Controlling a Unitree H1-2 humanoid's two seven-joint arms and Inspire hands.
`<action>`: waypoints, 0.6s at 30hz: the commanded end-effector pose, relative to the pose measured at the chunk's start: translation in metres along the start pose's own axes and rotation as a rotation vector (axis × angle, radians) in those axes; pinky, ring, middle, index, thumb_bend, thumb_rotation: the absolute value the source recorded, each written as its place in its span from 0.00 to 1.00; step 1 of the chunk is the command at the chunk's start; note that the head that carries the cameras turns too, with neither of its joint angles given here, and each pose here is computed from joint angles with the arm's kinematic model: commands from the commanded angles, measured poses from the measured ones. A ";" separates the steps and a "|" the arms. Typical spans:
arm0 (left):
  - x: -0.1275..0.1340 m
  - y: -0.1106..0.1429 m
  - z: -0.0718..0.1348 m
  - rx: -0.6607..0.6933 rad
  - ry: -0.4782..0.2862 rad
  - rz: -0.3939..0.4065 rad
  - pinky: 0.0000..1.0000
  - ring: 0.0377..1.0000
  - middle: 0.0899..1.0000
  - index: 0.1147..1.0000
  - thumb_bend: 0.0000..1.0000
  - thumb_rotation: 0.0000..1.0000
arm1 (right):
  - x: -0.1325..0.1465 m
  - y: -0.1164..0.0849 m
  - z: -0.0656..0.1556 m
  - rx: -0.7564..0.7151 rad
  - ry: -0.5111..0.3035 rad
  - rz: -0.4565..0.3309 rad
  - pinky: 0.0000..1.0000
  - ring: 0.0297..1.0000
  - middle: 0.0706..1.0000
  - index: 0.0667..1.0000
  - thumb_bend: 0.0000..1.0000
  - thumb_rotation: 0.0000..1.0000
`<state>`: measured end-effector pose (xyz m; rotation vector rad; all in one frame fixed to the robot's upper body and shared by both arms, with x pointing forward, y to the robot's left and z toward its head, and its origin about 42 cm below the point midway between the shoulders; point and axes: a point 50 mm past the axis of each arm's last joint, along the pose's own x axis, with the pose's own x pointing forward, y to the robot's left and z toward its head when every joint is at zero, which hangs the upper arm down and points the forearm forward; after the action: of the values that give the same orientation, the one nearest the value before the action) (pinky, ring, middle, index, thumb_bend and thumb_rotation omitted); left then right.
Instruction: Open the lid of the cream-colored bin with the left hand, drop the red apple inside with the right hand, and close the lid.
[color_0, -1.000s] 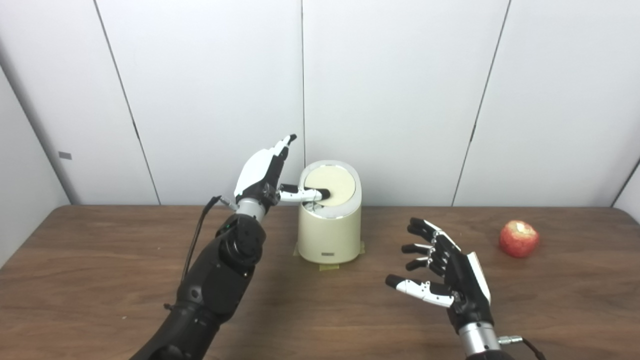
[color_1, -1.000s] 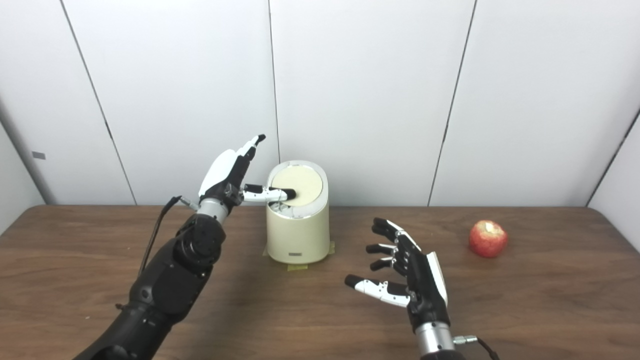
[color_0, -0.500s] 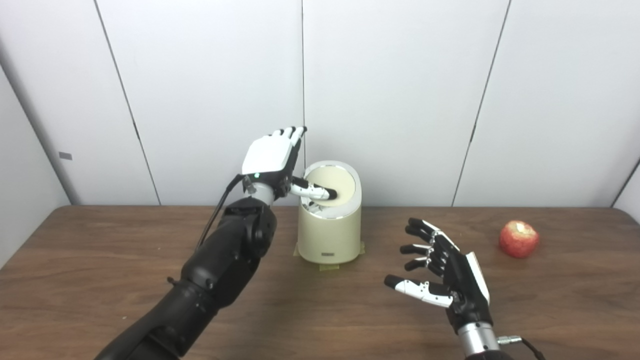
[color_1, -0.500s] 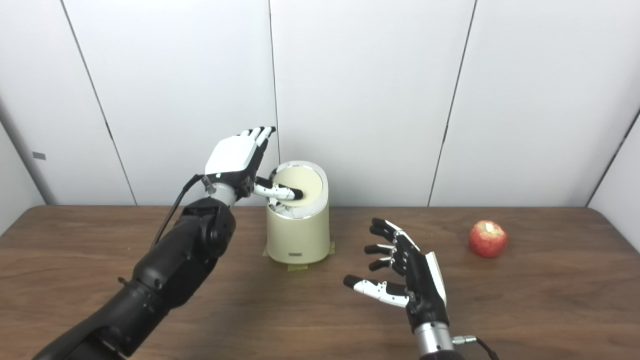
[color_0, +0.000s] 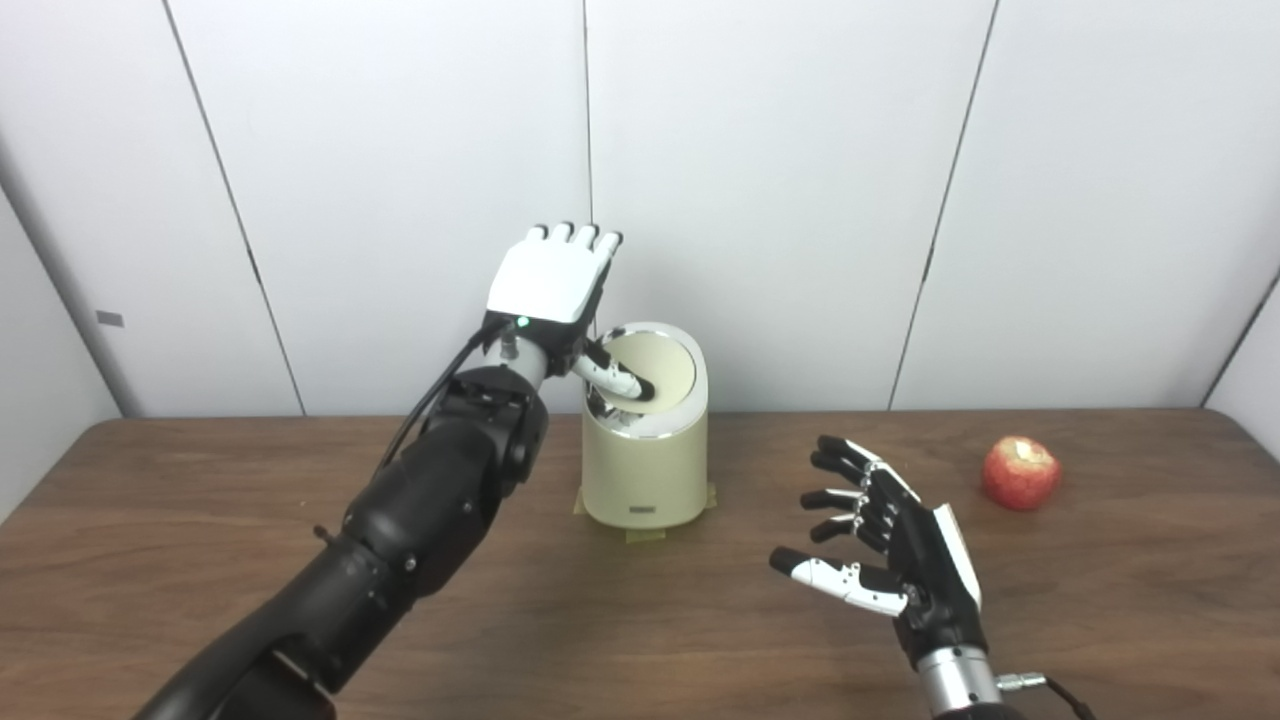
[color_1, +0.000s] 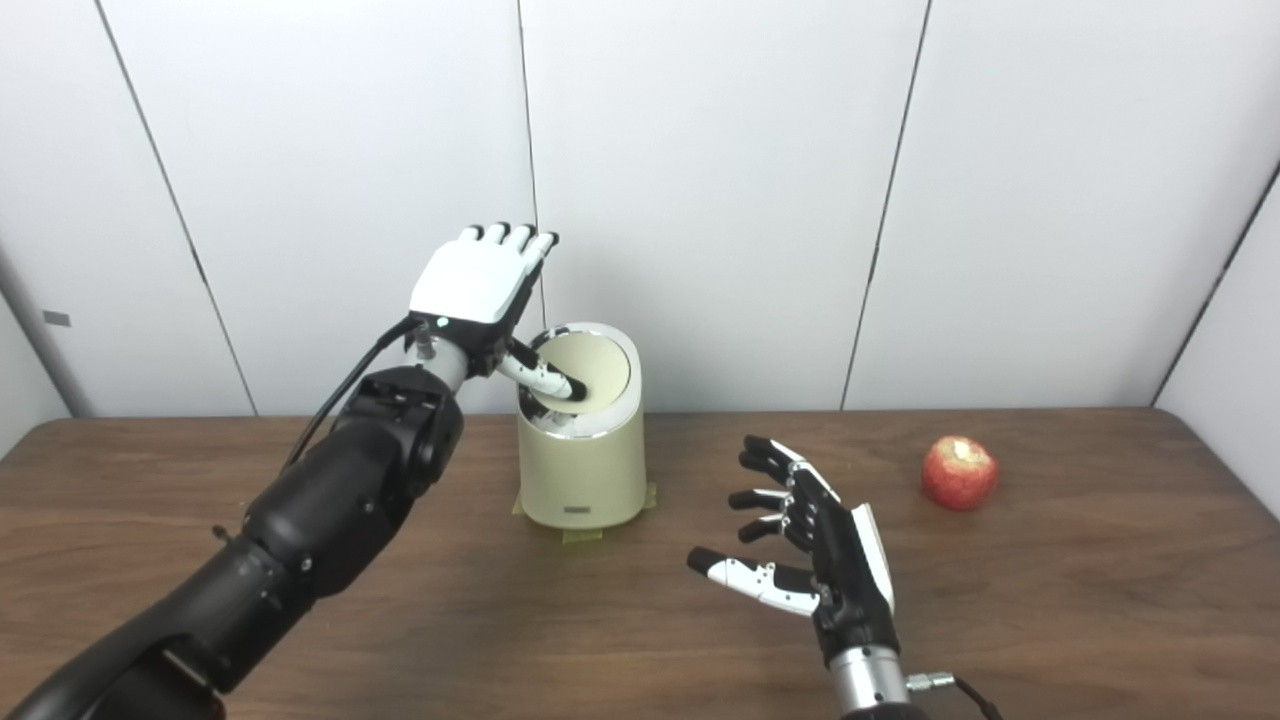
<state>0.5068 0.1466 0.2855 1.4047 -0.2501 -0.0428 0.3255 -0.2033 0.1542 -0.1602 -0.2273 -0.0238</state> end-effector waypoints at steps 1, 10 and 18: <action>0.005 0.016 -0.001 -0.133 -0.014 0.062 0.99 1.00 1.00 1.00 0.95 0.19 | 0.013 0.000 0.017 0.000 -0.089 0.004 0.49 0.64 0.78 0.78 0.63 0.17; -0.006 0.017 -0.027 -0.801 -0.007 0.130 0.97 1.00 1.00 1.00 0.92 0.25 | 0.012 0.001 0.017 -0.009 -0.083 0.012 0.49 0.64 0.77 0.77 0.62 0.18; -0.057 0.007 -0.051 -1.140 0.024 0.138 1.00 1.00 1.00 1.00 0.88 0.25 | 0.012 -0.001 0.016 -0.006 -0.076 0.009 0.50 0.64 0.78 0.76 0.62 0.17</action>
<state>0.4639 0.2091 0.2620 0.2971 -0.1919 -0.0305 0.3253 -0.2028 0.1535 -0.1717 -0.2244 -0.0144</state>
